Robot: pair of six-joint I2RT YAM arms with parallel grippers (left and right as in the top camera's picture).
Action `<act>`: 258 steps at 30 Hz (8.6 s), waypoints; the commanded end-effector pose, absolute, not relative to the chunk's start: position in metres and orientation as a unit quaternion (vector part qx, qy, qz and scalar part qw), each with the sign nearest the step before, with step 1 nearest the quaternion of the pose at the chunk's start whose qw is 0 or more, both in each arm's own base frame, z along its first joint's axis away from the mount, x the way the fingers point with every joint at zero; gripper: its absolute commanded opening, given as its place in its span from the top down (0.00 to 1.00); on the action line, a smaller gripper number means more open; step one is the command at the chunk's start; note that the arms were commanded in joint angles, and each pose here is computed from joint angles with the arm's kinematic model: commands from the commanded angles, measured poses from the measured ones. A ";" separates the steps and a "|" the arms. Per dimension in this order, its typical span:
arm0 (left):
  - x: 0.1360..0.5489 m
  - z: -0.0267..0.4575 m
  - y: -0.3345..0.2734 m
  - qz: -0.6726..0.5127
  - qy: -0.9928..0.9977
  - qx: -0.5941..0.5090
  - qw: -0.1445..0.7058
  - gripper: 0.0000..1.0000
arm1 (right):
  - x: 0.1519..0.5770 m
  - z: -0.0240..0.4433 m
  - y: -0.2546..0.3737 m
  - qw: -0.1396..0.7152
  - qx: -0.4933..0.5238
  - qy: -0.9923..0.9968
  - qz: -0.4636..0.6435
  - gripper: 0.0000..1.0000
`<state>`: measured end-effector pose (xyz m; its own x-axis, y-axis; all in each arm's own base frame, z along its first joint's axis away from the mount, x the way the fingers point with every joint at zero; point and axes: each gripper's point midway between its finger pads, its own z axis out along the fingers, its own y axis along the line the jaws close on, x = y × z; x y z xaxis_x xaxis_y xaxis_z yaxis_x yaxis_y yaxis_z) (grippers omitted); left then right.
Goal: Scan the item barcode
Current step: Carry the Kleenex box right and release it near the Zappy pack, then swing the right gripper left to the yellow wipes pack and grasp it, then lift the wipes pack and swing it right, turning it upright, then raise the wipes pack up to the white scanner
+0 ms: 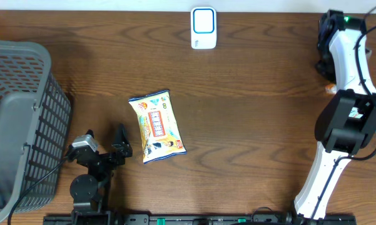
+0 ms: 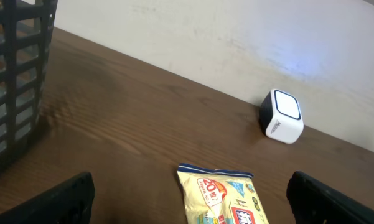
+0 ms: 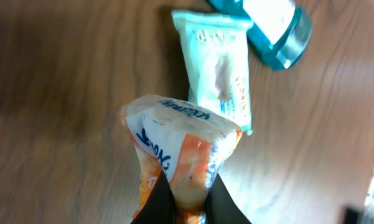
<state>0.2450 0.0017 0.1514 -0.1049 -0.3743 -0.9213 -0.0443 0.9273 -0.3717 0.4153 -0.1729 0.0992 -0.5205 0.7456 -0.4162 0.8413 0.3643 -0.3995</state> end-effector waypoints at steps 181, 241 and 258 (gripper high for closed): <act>0.244 0.136 0.001 -0.125 0.746 -0.143 0.638 0.03 | 0.216 0.380 0.306 0.225 -0.613 0.577 0.491 0.99; 0.244 0.136 0.001 -0.125 0.746 -0.143 0.638 0.03 | 0.339 0.151 0.155 0.132 -0.083 0.971 0.180 0.99; 0.244 0.136 0.001 -0.125 0.746 -0.143 0.638 0.03 | 0.473 0.139 0.171 0.148 -0.008 0.984 0.100 0.99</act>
